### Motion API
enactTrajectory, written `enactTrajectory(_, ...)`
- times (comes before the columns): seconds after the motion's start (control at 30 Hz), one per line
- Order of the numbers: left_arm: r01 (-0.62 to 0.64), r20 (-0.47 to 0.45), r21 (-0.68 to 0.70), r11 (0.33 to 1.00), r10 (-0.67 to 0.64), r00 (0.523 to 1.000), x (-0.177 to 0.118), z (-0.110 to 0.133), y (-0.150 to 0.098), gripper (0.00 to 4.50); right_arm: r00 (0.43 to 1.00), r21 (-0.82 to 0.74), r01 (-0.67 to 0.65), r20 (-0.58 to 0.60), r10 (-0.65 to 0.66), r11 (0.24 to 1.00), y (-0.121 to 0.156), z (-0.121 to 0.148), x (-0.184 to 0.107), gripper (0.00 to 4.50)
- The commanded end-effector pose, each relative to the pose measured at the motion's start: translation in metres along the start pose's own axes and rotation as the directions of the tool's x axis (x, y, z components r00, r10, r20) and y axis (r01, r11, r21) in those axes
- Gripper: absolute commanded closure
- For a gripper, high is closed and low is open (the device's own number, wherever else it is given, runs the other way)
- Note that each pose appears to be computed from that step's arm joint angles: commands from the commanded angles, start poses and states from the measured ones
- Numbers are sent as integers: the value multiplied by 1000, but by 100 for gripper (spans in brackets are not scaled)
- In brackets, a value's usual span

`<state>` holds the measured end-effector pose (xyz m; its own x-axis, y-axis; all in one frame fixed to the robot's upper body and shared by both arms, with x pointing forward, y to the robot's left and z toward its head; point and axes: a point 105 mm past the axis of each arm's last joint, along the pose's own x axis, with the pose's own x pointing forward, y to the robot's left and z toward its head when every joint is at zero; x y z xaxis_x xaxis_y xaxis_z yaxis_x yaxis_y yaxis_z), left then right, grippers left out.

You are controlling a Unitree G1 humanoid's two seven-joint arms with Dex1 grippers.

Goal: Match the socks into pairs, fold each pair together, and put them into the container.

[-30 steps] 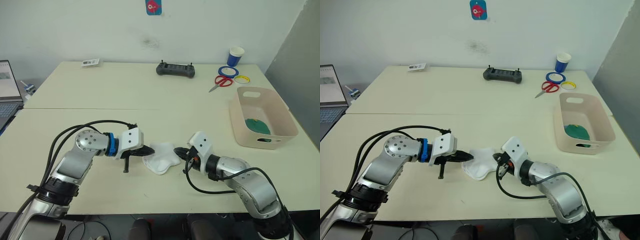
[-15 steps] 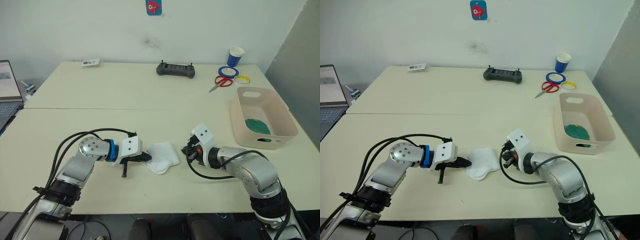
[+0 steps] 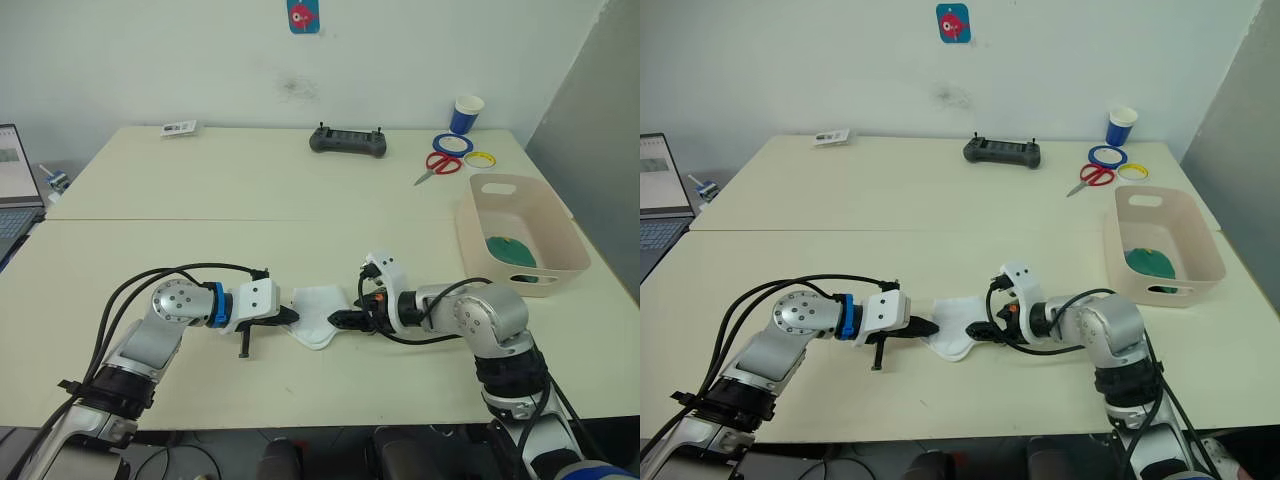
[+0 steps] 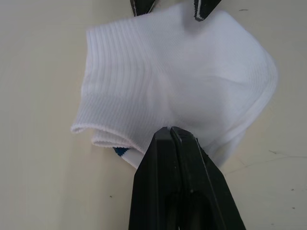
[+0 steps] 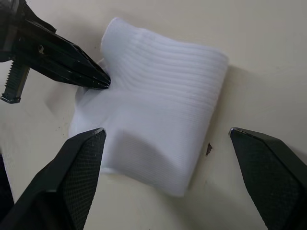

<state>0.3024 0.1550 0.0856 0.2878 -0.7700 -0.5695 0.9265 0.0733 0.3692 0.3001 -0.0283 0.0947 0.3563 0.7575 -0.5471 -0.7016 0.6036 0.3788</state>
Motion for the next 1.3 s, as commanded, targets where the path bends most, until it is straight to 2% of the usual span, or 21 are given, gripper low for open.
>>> enactTrajectory(0.03, 34, -72, -33, 999, -36, 997, 2, -18, -10, 450, 996, 49, -77, -44, 79, 996, 14, -6, 13, 2)
enactTrajectory(0.33, 24, -68, -39, 999, -26, 997, 1, -17, -8, 450, 986, 128, -164, -1, 165, 978, 37, 5, 32, 2)
enactTrajectory(0.53, 10, -63, -45, 999, -13, 998, 0, -16, -6, 450, 983, 187, -182, 42, 177, 965, 33, 12, 33, 2)
enactTrajectory(0.67, -2, -60, -51, 999, -1, 998, -1, -16, -4, 450, 984, 199, -176, 54, 168, 964, 29, 13, 32, 94)
enactTrajectory(1.0, -42, 2, -131, 991, 43, 999, -5, -7, 5, 450, 979, 218, -194, 110, 174, 956, 36, 14, 23, 445)
enactTrajectory(1.17, -35, 102, -198, 980, 56, 993, -10, 11, 10, 450, 983, 144, -134, 143, 113, 980, 37, 8, 9, 445)
enactTrajectory(1.3, 6, 197, -249, 968, 45, 979, -16, 41, 19, 450, 975, 74, -115, 199, 98, 991, 44, 2, -15, 445)
